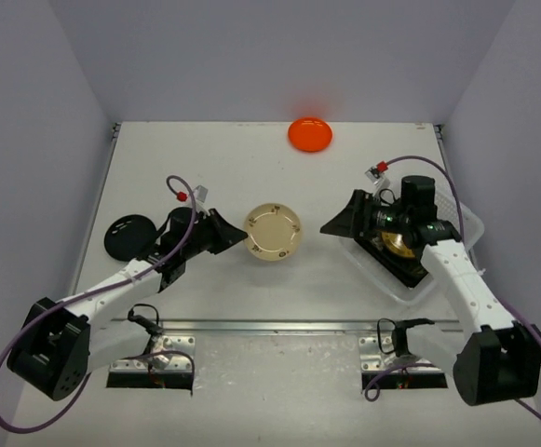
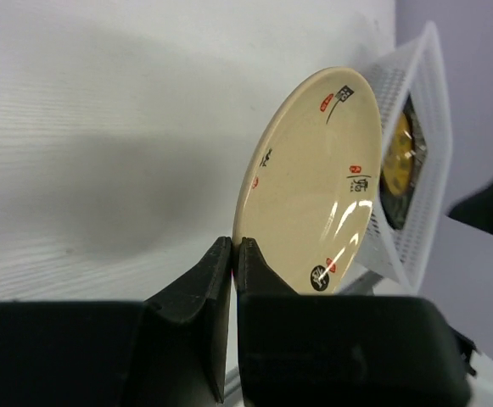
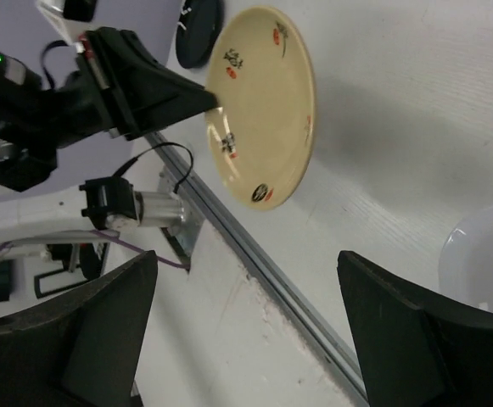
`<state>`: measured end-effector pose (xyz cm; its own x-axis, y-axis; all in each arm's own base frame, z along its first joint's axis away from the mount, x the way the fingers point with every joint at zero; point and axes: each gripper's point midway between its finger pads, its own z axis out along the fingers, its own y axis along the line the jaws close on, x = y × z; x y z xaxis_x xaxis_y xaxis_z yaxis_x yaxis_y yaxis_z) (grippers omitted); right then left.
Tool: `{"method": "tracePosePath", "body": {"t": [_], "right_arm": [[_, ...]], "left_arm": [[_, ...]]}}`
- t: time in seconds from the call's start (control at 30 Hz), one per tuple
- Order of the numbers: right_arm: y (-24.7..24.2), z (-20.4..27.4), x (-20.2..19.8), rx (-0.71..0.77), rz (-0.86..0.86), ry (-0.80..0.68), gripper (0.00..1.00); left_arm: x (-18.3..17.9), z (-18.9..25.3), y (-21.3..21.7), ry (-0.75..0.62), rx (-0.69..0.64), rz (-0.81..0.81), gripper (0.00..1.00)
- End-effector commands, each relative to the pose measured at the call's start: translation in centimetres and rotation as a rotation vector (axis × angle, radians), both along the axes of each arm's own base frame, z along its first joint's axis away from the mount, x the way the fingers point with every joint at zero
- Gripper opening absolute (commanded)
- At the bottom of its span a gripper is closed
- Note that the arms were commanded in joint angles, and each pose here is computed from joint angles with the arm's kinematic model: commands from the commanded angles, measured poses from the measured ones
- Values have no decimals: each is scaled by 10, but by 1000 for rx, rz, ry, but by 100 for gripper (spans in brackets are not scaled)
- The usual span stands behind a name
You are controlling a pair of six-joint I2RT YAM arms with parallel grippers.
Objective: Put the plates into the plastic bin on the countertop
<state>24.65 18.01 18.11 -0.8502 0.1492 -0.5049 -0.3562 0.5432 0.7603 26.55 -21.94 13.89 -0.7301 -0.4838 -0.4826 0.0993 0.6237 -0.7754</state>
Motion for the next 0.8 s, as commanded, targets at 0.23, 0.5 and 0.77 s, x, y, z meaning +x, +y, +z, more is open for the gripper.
{"method": "tracePosePath", "body": {"t": [0.23,0.5,0.77], "right_arm": [[29,-14,21,-74,68,-33,2],[-41,4,43,-56,-330,-24,0],[-225,-20,19,-68,-1171,123,0]], "left_arm": [[-19,85,-44,-159,-147,-209,0],[10,66,29,-82,142,194,100],[13,76,169,2,374,817,100]]}}
